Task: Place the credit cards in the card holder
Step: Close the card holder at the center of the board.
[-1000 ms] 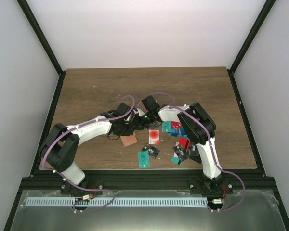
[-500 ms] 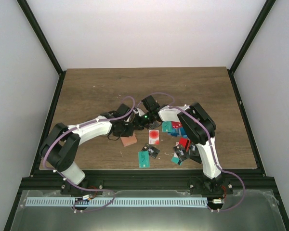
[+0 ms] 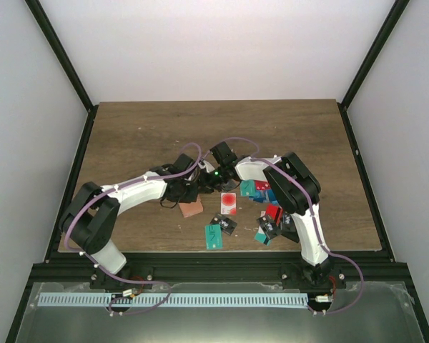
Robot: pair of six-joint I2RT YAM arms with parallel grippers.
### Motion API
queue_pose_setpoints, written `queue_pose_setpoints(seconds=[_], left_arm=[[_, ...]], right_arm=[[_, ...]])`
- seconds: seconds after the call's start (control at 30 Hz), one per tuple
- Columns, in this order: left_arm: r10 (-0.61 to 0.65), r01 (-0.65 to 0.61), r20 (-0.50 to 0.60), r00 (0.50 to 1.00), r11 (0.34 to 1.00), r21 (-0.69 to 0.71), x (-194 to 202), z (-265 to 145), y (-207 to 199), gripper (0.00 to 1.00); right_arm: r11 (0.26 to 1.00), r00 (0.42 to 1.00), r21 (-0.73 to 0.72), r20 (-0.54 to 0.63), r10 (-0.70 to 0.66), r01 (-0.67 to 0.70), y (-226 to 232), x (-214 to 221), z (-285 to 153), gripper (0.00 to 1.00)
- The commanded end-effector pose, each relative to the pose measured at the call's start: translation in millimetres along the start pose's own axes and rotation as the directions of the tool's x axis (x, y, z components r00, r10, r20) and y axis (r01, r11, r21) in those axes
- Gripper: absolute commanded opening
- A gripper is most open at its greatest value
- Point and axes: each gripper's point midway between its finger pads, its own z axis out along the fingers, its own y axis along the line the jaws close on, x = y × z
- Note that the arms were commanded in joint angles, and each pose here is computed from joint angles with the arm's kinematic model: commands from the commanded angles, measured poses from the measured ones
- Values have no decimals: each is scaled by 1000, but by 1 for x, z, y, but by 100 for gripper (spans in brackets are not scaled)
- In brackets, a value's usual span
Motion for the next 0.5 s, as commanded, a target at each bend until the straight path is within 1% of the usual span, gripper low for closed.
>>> queue_pose_setpoints(seconds=[0.0, 0.47], left_arm=[[9, -10, -13, 1000, 999, -48, 1, 4, 8, 4], [12, -11, 5, 1000, 996, -85, -2, 9, 15, 4]], right_arm=[[977, 991, 175, -19, 130, -125, -56, 21, 7, 1], [976, 990, 174, -26, 136, -129, -57, 23, 8, 1]])
